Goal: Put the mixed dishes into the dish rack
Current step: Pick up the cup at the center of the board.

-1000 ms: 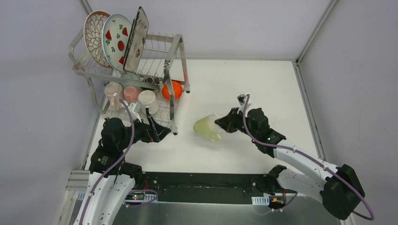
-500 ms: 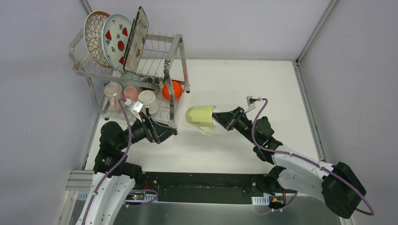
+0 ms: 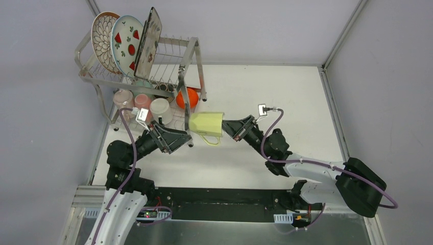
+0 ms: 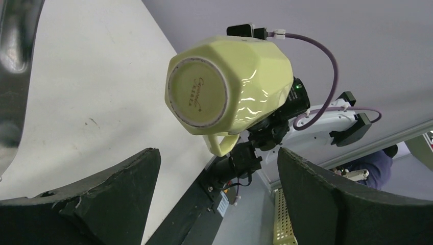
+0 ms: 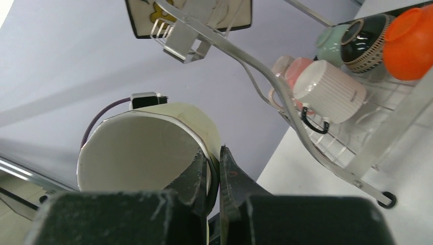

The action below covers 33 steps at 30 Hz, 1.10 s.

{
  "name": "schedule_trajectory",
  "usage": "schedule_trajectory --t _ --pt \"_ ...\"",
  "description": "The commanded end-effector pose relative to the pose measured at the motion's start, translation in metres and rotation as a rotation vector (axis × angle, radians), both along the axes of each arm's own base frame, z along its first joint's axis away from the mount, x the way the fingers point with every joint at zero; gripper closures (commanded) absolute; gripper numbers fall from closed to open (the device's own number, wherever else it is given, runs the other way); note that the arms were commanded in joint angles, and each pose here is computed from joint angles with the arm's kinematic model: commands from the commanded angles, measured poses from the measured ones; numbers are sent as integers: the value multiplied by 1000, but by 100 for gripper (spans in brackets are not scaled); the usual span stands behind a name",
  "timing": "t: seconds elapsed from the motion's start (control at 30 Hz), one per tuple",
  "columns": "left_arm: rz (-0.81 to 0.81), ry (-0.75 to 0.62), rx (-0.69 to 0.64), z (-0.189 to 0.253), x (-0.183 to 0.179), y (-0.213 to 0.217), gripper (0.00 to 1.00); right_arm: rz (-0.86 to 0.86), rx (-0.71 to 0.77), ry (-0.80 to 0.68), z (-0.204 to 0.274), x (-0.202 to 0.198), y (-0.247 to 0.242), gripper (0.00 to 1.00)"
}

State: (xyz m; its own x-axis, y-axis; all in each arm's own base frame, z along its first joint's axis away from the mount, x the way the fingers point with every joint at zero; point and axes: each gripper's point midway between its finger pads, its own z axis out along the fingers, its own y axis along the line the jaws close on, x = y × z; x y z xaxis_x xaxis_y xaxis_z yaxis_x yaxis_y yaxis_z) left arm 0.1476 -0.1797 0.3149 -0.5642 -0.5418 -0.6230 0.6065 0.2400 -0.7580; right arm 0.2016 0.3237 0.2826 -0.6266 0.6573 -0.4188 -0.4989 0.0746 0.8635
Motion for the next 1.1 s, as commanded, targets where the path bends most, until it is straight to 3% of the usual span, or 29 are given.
schedule_trajectory --t 0.0,0.47,0.87,1.07 --pt "-27 -102 -56 33 -15 2 12 20 329 -189 117 -19 -9 100" --pt "-85 -164 -107 51 -35 1 16 124 416 -206 146 -25 49 100" --pt "-131 -169 -158 56 -43 0 34 164 426 -194 150 -26 83 100" --pt "-136 -175 -183 61 -43 1 54 167 421 -182 145 -24 91 100"
